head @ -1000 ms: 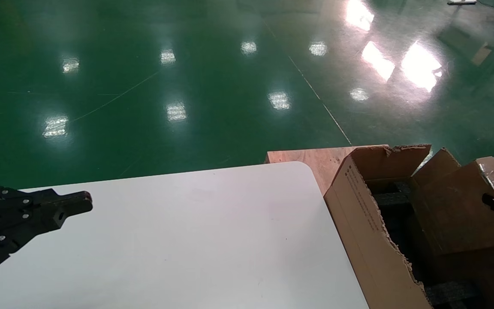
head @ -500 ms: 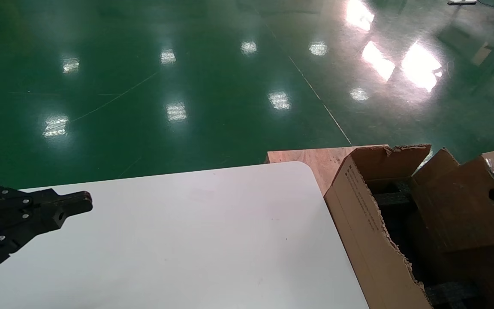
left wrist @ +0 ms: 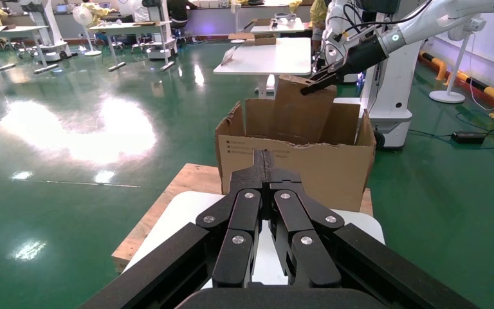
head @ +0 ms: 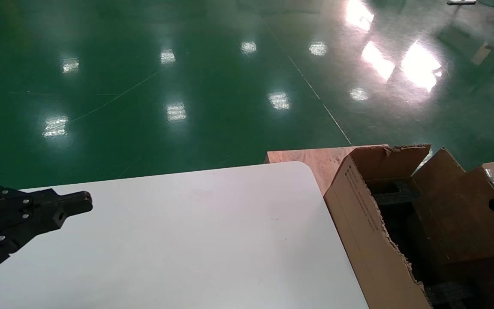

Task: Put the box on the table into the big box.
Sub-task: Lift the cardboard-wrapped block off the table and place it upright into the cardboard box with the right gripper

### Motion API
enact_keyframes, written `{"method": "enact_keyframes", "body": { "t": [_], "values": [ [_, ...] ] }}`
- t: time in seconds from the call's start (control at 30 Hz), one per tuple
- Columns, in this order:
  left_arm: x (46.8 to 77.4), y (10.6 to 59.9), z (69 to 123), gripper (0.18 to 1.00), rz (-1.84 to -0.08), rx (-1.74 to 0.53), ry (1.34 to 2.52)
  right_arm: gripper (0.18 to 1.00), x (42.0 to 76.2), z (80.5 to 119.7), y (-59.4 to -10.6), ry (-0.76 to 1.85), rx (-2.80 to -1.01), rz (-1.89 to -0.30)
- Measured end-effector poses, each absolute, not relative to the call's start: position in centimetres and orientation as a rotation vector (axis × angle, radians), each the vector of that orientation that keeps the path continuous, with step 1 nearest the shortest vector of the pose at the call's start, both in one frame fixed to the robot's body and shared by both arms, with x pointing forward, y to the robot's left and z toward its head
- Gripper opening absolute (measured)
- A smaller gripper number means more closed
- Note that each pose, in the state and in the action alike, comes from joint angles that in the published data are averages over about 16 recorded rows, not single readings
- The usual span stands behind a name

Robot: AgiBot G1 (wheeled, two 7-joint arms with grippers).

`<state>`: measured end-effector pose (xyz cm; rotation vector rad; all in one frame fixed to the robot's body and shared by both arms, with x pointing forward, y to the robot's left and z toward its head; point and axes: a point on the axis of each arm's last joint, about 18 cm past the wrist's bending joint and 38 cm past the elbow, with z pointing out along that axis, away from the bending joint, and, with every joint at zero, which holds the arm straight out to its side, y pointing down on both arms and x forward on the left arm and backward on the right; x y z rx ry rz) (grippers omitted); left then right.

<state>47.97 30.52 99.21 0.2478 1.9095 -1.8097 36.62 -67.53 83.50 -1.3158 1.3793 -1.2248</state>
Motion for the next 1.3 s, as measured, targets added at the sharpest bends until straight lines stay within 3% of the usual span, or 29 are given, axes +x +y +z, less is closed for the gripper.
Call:
{"method": "enact_keyframes", "body": {
  "t": [1.3],
  "values": [
    [48.0,30.5,99.2,0.191,-1.810,0.248,1.910,0.462,38.3,78.8,-67.7,1.517,-1.404,-1.137]
  ]
}}
